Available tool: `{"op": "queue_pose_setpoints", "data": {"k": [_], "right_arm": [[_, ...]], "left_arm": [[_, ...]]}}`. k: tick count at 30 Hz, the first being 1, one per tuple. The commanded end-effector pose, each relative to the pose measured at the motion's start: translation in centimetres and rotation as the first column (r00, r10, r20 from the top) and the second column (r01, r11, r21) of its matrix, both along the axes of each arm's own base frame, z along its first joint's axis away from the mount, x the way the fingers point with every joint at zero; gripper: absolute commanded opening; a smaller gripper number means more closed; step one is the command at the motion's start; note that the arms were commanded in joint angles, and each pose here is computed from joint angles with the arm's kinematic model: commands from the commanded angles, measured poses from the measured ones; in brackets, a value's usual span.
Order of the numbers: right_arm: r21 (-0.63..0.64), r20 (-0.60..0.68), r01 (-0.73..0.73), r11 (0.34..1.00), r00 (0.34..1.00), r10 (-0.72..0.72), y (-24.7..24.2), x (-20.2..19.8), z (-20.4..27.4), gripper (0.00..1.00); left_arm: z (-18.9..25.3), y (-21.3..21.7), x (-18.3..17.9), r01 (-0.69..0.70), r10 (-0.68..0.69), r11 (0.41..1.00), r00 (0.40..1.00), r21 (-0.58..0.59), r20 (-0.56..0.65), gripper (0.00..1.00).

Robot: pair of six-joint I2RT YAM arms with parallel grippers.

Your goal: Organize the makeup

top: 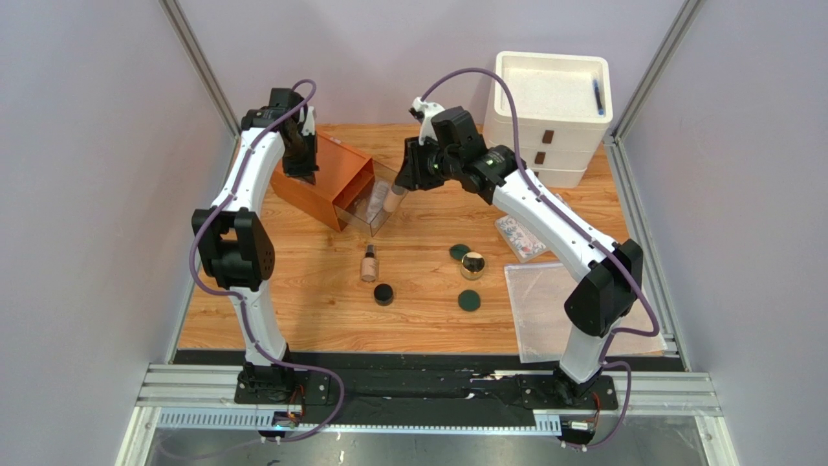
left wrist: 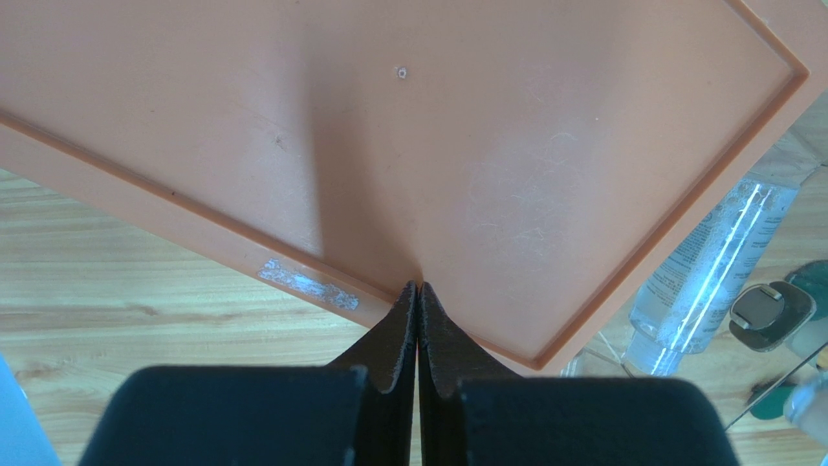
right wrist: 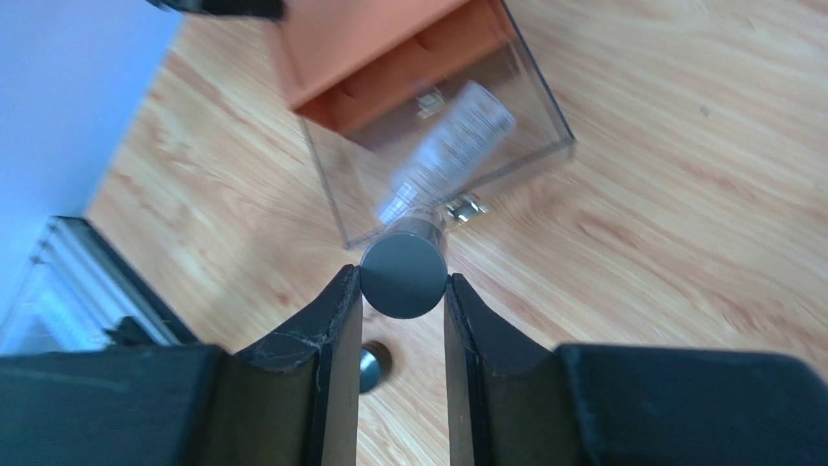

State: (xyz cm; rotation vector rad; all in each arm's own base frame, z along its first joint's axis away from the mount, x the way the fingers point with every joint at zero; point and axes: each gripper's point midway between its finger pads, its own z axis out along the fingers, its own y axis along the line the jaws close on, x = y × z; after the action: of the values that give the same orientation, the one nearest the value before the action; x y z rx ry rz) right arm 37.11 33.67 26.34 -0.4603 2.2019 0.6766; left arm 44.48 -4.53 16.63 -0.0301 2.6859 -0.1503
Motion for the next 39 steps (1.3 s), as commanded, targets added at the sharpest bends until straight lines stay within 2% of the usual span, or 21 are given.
{"op": "queue_pose_setpoints", "data": {"k": [1,5,9,10,12,13,24,27,33,35,38,39], "right_arm": [[0.287,0.147,-0.122,0.950,0.986,0.082,2.7,1.6,9.3,0.00],[0.400,0.116,-0.107,0.910,0.991,0.065,3.7,4.0,10.2,0.00],[0.424,0.085,-0.104,0.900,0.994,0.075,5.7,6.2,9.2,0.00],[0.419,0.037,-0.085,0.904,0.996,0.076,6.3,7.1,7.1,0.00],[0.438,0.022,-0.094,0.894,0.995,0.094,7.1,7.4,7.1,0.00],[0.432,-0.005,-0.086,0.898,0.995,0.097,7.6,7.9,5.7,0.00],[0.401,-0.109,-0.058,0.914,0.988,0.110,8.1,7.9,0.7,0.00],[0.381,-0.198,-0.022,0.924,0.975,0.105,8.4,8.1,-2.0,0.00],[0.372,-0.322,0.011,0.928,0.939,0.118,9.1,7.4,-4.6,0.07],[0.356,-0.367,0.023,0.934,0.923,0.117,9.2,7.5,-6.2,0.13],[0.323,-0.429,0.032,0.946,0.896,0.116,9.3,7.1,-7.4,0.40],[0.311,-0.435,0.036,0.950,0.894,0.109,9.1,6.9,-7.6,0.54]], "left_arm": [[-1.5,0.3,-1.6,-0.010,0.010,1.000,0.997,0.001,-0.082,0.00],[-1.9,0.0,-1.7,-0.010,0.009,1.000,0.996,-0.011,-0.091,0.00],[-2.1,-0.1,-1.9,-0.007,0.005,1.000,0.995,-0.018,-0.096,0.00],[-2.1,0.0,-1.9,-0.007,0.006,1.000,0.995,-0.013,-0.096,0.00],[-2.1,0.1,-1.9,-0.006,0.005,1.000,0.996,-0.008,-0.094,0.00],[-1.9,0.2,-1.8,-0.006,0.006,1.000,0.996,-0.004,-0.087,0.00],[-2.1,0.2,-1.5,-0.008,0.008,1.000,0.996,0.001,-0.089,0.00],[-2.0,0.2,-1.5,-0.005,0.005,1.000,0.996,0.002,-0.091,0.00],[-1.8,0.4,-1.3,-0.003,0.004,1.000,0.996,0.013,-0.089,0.00],[-1.8,0.4,-1.3,-0.003,0.004,1.000,0.996,0.013,-0.090,0.00],[-1.8,0.3,-1.2,-0.003,0.004,1.000,0.996,0.006,-0.089,0.00],[-1.8,0.3,-1.2,-0.004,0.005,1.000,0.996,0.004,-0.093,0.00]]}}
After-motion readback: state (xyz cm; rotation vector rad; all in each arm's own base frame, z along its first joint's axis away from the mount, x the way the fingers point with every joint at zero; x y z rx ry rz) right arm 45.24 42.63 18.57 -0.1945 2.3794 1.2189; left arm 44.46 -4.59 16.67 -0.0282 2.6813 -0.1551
